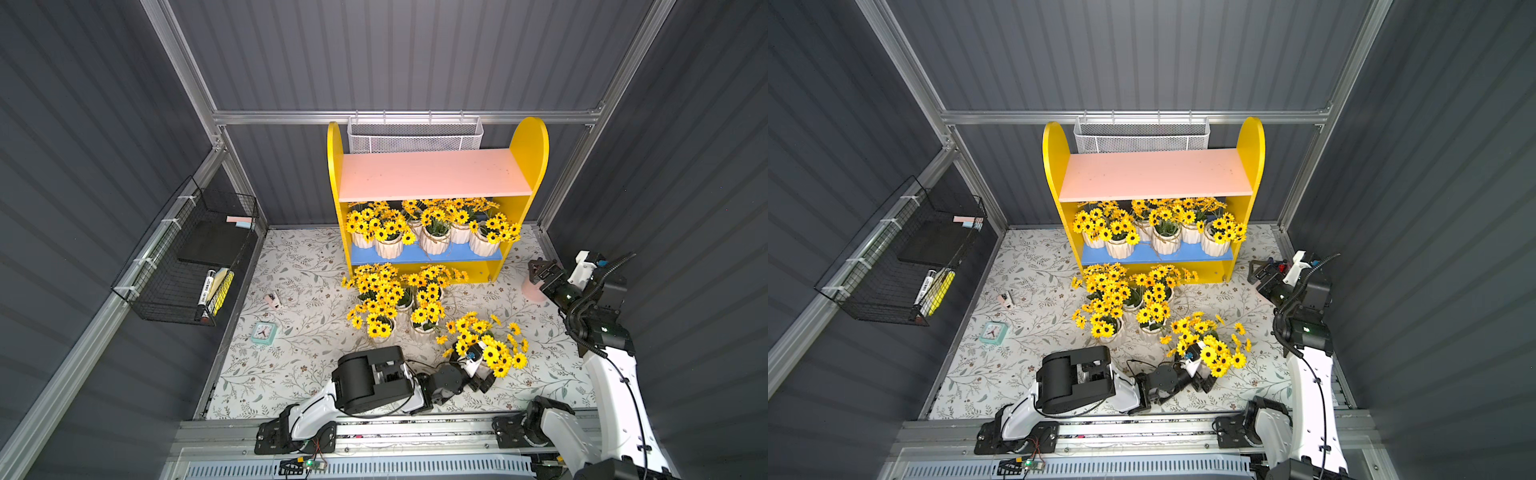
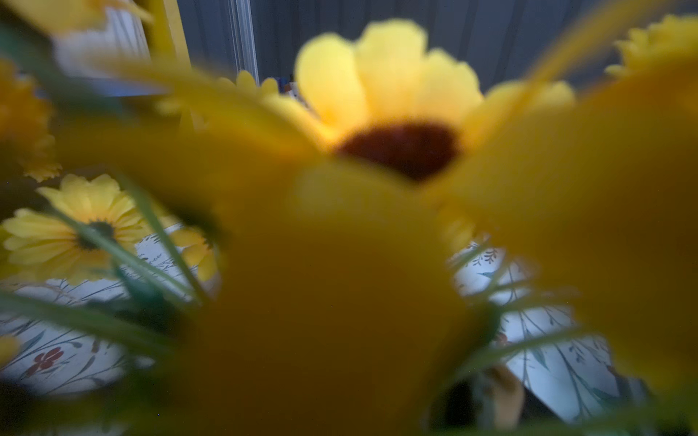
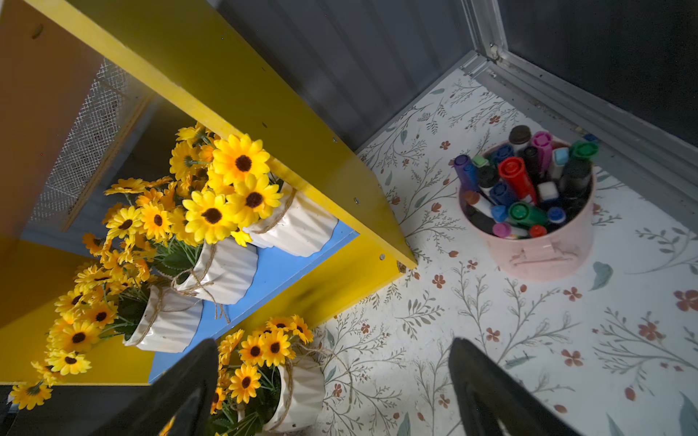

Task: Take the sunflower pots off the shelves
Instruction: Place the sunflower pot at the center of the board.

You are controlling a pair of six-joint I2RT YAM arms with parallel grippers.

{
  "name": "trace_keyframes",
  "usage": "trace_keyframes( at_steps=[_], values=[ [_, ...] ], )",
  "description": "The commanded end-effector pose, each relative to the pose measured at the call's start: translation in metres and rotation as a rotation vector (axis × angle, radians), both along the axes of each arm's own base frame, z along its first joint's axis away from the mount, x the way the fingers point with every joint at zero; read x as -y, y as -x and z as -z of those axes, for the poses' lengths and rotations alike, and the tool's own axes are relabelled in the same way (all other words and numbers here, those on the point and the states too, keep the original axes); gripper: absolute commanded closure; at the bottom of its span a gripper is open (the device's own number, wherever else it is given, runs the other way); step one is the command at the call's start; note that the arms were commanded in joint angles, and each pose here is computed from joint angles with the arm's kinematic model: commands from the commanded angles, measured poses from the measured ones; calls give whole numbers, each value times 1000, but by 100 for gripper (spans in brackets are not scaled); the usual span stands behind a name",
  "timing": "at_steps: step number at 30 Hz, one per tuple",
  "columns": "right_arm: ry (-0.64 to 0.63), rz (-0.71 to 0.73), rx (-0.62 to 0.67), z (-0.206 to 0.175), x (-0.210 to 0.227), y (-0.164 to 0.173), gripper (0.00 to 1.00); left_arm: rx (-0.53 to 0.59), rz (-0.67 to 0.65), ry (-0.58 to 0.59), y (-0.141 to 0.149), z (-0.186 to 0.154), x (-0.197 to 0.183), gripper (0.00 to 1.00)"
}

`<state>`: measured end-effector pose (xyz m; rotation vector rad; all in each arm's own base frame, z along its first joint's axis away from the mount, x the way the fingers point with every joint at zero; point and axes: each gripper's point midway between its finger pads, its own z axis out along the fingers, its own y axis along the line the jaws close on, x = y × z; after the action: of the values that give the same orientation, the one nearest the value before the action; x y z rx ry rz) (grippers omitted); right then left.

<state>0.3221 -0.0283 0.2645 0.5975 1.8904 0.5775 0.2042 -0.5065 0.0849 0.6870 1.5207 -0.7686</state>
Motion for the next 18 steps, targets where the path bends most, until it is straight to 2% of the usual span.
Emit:
trace_keyframes(
  at_steps=[1, 10, 12, 13, 14, 15, 16, 18],
  values=[
    [-29, -63, 37, -8, -11, -1, 4, 62, -82, 141, -36, -32, -8, 100],
    [-53, -117, 47, -8, -21, -1, 4, 84, -184, 107, -86, -2, -6, 100],
    [-58, -122, 44, -6, -22, -2, 3, 75, -255, 67, -101, 6, -3, 90],
    [-59, -123, 42, -5, -22, -2, 3, 66, -252, 53, -103, 9, -1, 75],
    [-60, -125, 39, -4, -23, -2, 3, 62, -240, 48, -106, 10, 1, 43],
    [-59, -126, 39, -4, -23, -2, 2, 53, -251, 53, -108, 10, 1, 25],
    [-57, -123, 37, -4, -23, -1, 1, 47, -251, 52, -108, 9, 2, 14],
    [-57, -125, 33, -2, -23, 0, 1, 35, -251, 28, -108, 8, 2, 1]
  ],
)
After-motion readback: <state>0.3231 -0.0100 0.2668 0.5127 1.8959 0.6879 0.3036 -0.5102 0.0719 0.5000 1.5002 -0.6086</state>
